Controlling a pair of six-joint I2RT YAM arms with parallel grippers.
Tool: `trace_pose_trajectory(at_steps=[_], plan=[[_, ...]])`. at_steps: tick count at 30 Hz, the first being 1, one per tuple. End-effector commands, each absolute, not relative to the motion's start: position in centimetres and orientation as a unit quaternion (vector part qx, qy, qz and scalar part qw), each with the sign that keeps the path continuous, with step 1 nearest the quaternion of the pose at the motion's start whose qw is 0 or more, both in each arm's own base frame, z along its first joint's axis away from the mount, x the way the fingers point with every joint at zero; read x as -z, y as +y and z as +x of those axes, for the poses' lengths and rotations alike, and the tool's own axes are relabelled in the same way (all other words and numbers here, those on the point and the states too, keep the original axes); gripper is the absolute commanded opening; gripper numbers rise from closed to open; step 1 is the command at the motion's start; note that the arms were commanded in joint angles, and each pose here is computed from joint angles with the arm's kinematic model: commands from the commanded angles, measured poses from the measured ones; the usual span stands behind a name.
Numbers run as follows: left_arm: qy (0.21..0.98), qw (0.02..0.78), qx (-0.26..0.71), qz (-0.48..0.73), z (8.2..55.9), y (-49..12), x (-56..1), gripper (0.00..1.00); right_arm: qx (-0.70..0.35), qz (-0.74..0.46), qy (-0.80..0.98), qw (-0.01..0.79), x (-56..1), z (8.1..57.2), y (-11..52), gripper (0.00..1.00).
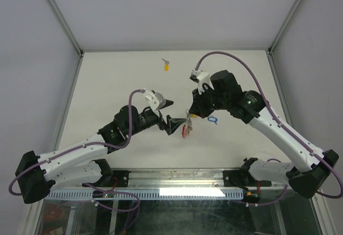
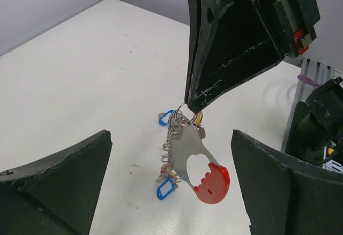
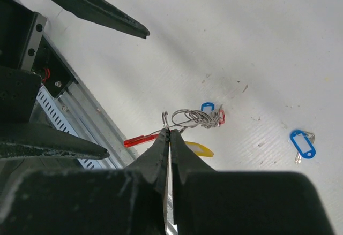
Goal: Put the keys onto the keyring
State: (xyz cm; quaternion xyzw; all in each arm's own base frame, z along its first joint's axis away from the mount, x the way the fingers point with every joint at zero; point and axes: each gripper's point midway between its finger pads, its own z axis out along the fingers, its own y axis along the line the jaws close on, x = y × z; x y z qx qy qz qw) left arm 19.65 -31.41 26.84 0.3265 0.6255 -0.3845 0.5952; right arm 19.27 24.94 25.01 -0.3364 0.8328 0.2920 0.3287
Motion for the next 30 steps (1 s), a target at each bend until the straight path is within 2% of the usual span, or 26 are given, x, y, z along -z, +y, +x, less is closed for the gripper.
trace_pose_trajectory(at_steps=[1, 8, 22, 30], plan=[[0.607, 0.63, 0.368, 0.314, 21.2, -31.4, -29.4, 0.92, -0.302, -0.275, 0.842, 0.351, -28.0, 20.3, 25.4, 0.0], [0.603, 0.627, 0.37, 0.325, 21.6, -32.6, -29.0, 0.92, -0.314, -0.228, 0.853, 0.35, -28.8, 21.0, 26.0, 0.0], [0.6, 0.603, 0.374, 0.37, 20.9, -33.9, -27.0, 0.68, -0.327, -0.218, 0.853, 0.345, -29.4, 20.9, 26.4, 0.0], [0.599, 0.603, 0.366, 0.379, 21.0, -34.0, -27.1, 0.65, -0.31, -0.231, 0.857, 0.342, -29.1, 20.8, 25.9, 0.0]])
